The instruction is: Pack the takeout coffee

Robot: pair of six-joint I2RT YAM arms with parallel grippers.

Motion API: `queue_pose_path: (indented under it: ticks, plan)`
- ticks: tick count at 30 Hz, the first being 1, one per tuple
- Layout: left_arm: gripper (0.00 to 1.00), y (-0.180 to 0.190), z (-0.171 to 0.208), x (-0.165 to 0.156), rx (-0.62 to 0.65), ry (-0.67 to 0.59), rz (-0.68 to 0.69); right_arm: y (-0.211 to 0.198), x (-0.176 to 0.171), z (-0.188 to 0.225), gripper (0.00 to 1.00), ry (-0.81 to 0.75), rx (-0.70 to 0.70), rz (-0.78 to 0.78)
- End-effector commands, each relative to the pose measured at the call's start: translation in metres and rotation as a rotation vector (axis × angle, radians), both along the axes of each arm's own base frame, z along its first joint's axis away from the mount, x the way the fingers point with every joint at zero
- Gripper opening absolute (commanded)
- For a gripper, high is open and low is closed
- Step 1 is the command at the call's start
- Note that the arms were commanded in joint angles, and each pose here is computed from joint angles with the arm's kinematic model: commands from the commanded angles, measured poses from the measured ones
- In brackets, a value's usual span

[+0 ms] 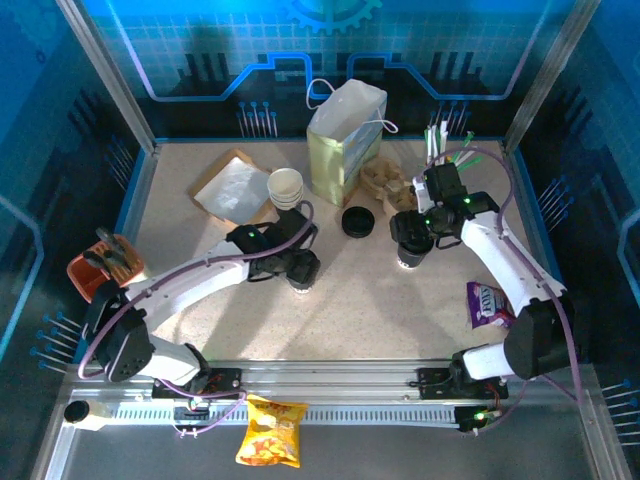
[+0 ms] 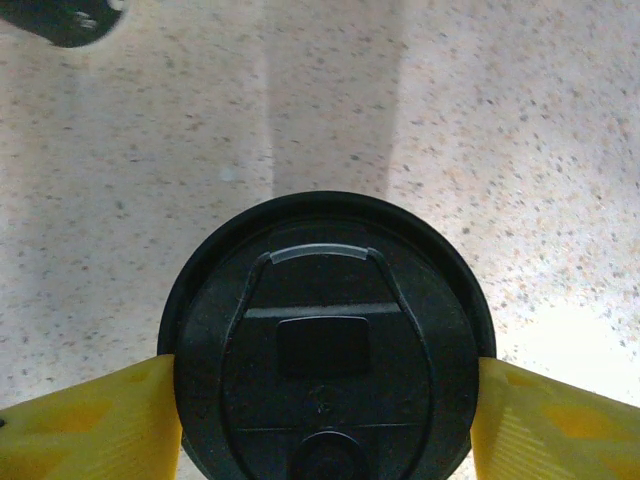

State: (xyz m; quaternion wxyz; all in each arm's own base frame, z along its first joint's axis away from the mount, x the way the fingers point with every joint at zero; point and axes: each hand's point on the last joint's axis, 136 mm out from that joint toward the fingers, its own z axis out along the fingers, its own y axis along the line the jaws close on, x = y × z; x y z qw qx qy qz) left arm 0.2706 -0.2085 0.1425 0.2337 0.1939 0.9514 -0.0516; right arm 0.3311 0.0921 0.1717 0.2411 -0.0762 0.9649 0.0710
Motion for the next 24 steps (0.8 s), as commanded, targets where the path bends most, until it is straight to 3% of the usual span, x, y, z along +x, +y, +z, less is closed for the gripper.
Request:
queue_pose_path:
  ticks: [1,12,24]
  plan:
    - [0.68,0.018,0.01,0.009,0.003,-0.037,0.03,0.012,0.004,0.029,0.95,-0.083,0.065,0.018]
    - [0.68,0.063,0.013,0.033,0.003,-0.035,0.155,0.015,0.0,0.053,0.96,-0.176,0.099,0.044]
    - [0.68,0.063,0.004,0.039,0.015,-0.001,0.174,0.021,-0.001,0.047,0.96,-0.167,0.123,0.061]
